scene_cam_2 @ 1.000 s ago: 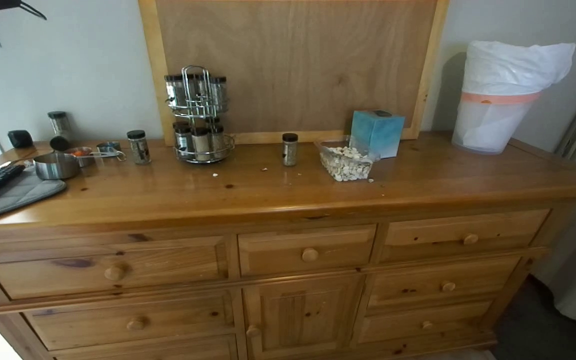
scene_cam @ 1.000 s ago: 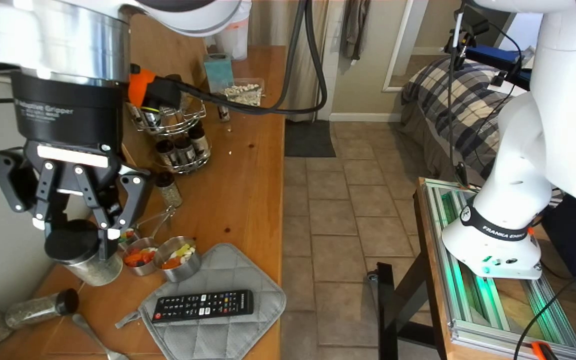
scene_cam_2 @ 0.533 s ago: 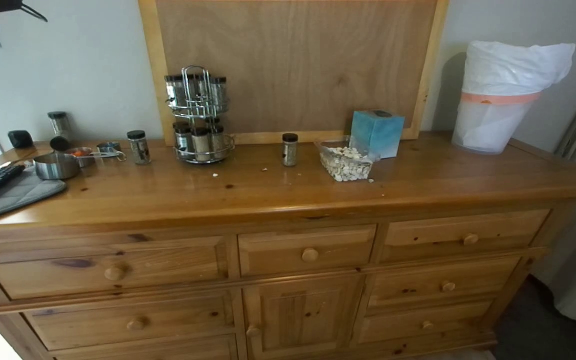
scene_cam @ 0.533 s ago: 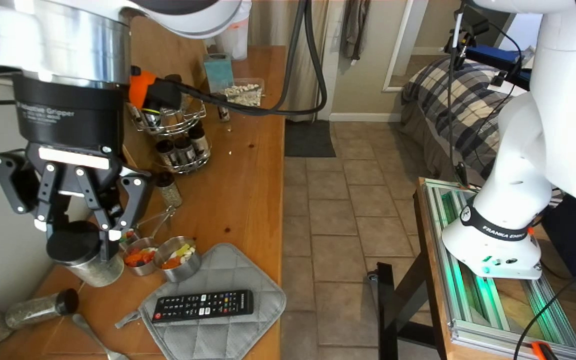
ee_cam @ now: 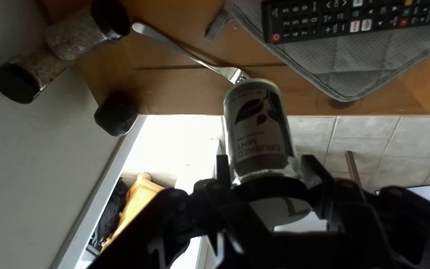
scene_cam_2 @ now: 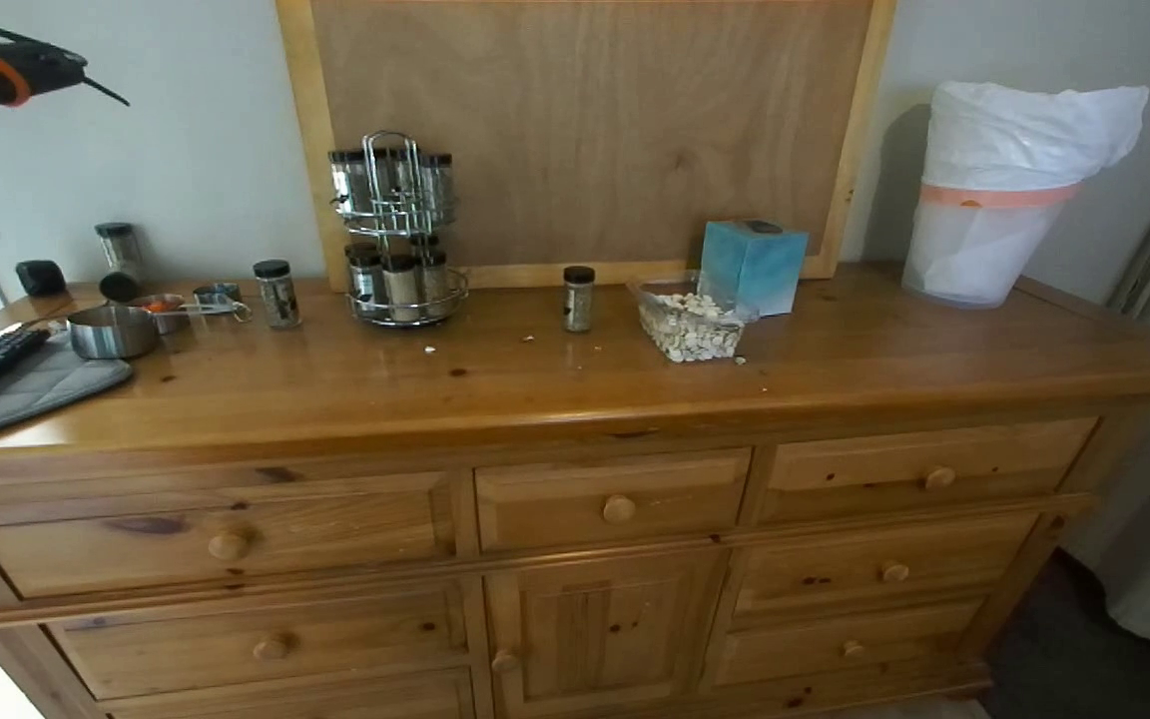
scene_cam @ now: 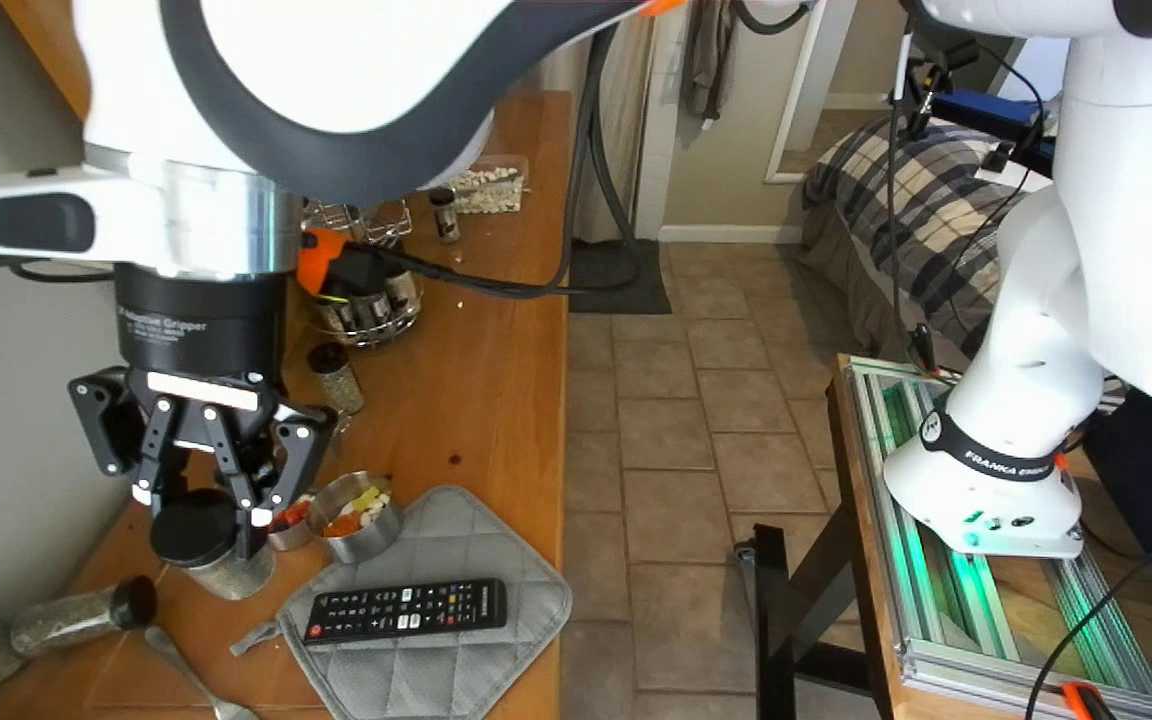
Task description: Put one glass jar from the silver stand on the counter.
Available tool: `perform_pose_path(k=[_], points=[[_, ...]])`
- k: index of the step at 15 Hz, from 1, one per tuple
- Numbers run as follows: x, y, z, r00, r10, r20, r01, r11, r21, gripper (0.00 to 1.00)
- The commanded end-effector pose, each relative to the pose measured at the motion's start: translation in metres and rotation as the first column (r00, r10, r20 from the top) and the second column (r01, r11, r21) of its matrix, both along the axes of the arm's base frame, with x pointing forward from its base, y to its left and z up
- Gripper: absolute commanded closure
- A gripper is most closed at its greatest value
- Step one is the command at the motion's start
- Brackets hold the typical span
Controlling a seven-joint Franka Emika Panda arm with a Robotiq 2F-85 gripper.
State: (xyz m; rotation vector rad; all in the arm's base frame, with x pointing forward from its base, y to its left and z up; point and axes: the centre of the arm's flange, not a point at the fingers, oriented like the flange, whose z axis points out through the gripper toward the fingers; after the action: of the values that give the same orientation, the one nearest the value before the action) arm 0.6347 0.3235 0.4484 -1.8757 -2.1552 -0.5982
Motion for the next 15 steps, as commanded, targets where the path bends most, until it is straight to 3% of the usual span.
perform_pose_path(k=[1,8,15], points=[[0.002,-0.012,-0.035,0.997,-0.074,0.018,0.073,0.996,0.056,0.74],[0.021,-0.034,-0.086,0.97,-0.243,0.028,0.234,0.956,0.175,0.74],[0.026,-0.039,-0.12,0.951,-0.307,-0.044,0.307,0.912,0.272,0.74]])
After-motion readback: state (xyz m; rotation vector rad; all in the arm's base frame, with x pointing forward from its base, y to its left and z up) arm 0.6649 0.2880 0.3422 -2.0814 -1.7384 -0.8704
